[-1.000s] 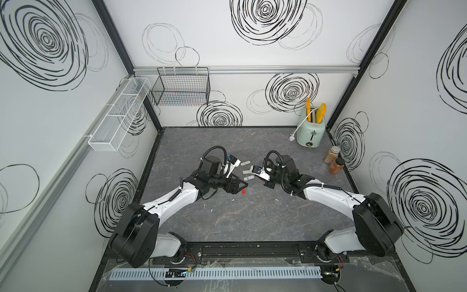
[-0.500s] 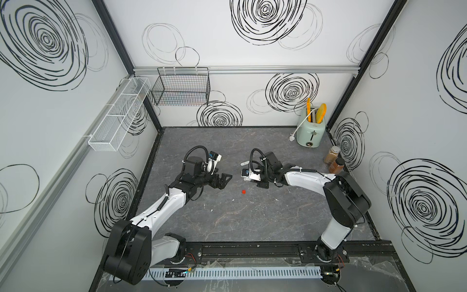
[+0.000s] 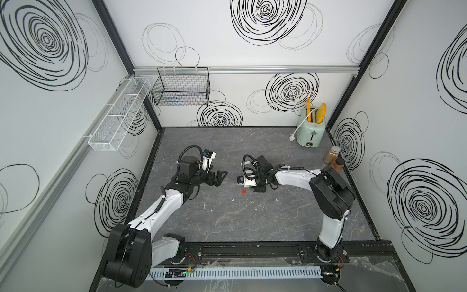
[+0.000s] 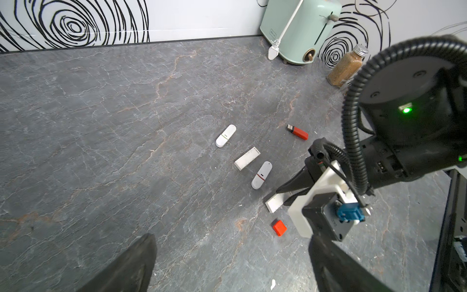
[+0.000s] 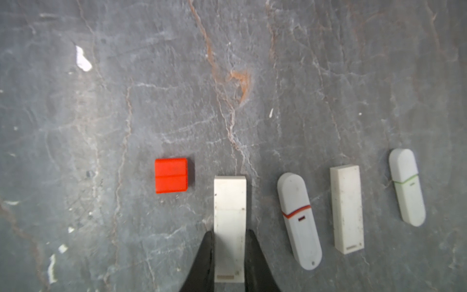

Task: Close the usb drive cover
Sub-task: Place the USB drive at the center of the board, then pick up the cover from the center of the board.

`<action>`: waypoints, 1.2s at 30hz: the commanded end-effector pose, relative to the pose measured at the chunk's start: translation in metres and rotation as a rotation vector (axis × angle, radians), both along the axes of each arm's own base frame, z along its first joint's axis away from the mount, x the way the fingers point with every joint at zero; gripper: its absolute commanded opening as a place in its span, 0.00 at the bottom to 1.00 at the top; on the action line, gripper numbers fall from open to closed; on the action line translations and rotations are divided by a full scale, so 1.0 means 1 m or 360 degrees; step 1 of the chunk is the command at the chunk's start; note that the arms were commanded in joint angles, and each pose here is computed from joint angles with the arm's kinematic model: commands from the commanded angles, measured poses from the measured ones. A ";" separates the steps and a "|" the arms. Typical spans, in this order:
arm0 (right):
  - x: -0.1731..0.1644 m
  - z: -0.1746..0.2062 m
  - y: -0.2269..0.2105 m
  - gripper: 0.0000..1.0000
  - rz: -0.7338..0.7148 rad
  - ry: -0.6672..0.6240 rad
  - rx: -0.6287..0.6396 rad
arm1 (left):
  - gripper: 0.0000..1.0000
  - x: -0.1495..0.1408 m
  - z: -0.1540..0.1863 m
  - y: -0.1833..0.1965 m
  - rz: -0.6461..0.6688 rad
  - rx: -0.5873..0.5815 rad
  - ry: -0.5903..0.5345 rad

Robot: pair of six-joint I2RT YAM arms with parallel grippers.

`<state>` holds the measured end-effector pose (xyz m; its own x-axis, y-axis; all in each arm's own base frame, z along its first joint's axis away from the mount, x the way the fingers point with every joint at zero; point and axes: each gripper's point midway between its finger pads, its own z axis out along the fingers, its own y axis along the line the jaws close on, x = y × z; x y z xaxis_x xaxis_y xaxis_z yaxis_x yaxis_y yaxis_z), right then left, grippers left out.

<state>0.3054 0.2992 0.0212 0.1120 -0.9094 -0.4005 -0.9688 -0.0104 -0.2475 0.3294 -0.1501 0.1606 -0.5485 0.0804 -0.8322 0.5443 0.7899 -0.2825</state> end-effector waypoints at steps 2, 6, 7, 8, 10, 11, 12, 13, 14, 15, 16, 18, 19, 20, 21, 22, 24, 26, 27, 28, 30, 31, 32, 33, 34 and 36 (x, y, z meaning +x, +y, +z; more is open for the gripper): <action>-0.004 -0.013 -0.005 0.08 0.0036 0.0029 -0.0089 | 0.98 0.004 0.010 0.001 -0.0008 0.0003 -0.0087; -0.006 -0.022 -0.006 0.12 0.0035 0.0053 -0.0107 | 0.98 0.002 0.010 0.000 -0.0025 -0.0005 -0.0099; -0.008 -0.026 -0.007 0.16 0.0029 0.0070 -0.0123 | 0.98 0.003 0.010 -0.001 -0.0028 -0.0005 -0.0092; -0.009 -0.027 -0.007 0.21 0.0028 0.0076 -0.0135 | 0.98 0.003 0.010 0.000 -0.0018 -0.0001 -0.0087; -0.010 -0.029 -0.008 0.30 0.0029 0.0075 -0.0138 | 0.98 0.004 0.010 0.002 -0.0007 0.0005 -0.0094; -0.010 -0.029 -0.008 0.34 0.0031 0.0069 -0.0136 | 0.98 0.003 0.009 0.001 -0.0012 0.0004 -0.0096; -0.010 -0.028 -0.007 0.37 0.0028 0.0065 -0.0134 | 0.98 0.003 0.010 0.001 -0.0019 -0.0001 -0.0099; -0.010 -0.026 -0.008 0.41 0.0017 0.0061 -0.0136 | 0.98 0.002 0.010 -0.001 -0.0028 -0.0004 -0.0091; -0.010 -0.023 -0.009 0.45 0.0009 0.0060 -0.0135 | 0.98 0.003 0.010 0.000 -0.0026 -0.0003 -0.0083; -0.010 -0.020 -0.009 0.47 0.0006 0.0055 -0.0128 | 0.98 0.004 0.010 0.001 -0.0016 -0.0001 -0.0080; -0.010 -0.016 -0.009 0.51 0.0006 0.0039 -0.0112 | 0.98 0.004 0.010 0.001 -0.0011 0.0005 -0.0086; -0.009 -0.007 -0.009 0.56 -0.0012 -0.0001 -0.0082 | 0.98 0.003 0.009 0.001 -0.0017 0.0002 -0.0095; -0.008 -0.002 -0.010 0.57 -0.0034 -0.0015 -0.0071 | 0.98 0.003 0.009 0.000 -0.0025 -0.0002 -0.0091; -0.008 0.003 -0.011 0.57 -0.0059 -0.0019 -0.0063 | 0.98 0.003 0.009 0.000 -0.0025 -0.0002 -0.0080; -0.009 0.008 -0.012 0.57 -0.0078 -0.0021 -0.0049 | 0.98 0.003 0.010 0.000 -0.0022 -0.0001 -0.0078; -0.010 0.014 -0.013 0.57 -0.0102 -0.0025 -0.0021 | 0.98 0.004 0.010 0.001 -0.0010 0.0003 -0.0080; -0.012 0.026 -0.013 0.60 -0.0148 -0.0056 0.0051 | 0.98 0.004 0.011 0.001 -0.0013 -0.0001 -0.0095; -0.014 0.039 -0.012 0.61 -0.0231 -0.0079 0.0154 | 0.98 0.003 0.009 -0.001 -0.0033 -0.0009 -0.0087; -0.014 0.043 -0.012 0.62 -0.0288 -0.0078 0.0194 | 0.98 0.003 0.009 -0.001 -0.0029 -0.0008 -0.0081; -0.015 0.045 -0.013 0.63 -0.0361 -0.0053 0.0230 | 0.98 0.004 0.010 0.000 -0.0019 -0.0006 -0.0081; -0.019 0.051 -0.014 0.68 -0.0470 -0.0010 0.0299 | 0.98 0.005 0.012 0.001 -0.0013 -0.0001 -0.0101; -0.022 0.054 -0.015 0.71 -0.0534 0.0008 0.0345 | 0.98 0.004 0.011 0.000 -0.0018 -0.0003 -0.0100; -0.025 0.056 -0.015 0.72 -0.0589 0.0038 0.0387 | 0.98 0.003 0.011 0.000 -0.0024 -0.0007 -0.0098; -0.030 0.060 -0.013 0.74 -0.0645 0.0083 0.0449 | 0.98 0.004 0.010 0.000 -0.0024 -0.0004 -0.0092; -0.035 0.065 -0.011 0.77 -0.0691 0.0125 0.0513 | 0.98 0.005 0.010 0.002 -0.0013 0.0002 -0.0091; -0.047 0.072 -0.006 0.81 -0.0723 0.0150 0.0621 | 0.98 0.007 0.011 0.004 0.0005 0.0018 -0.0108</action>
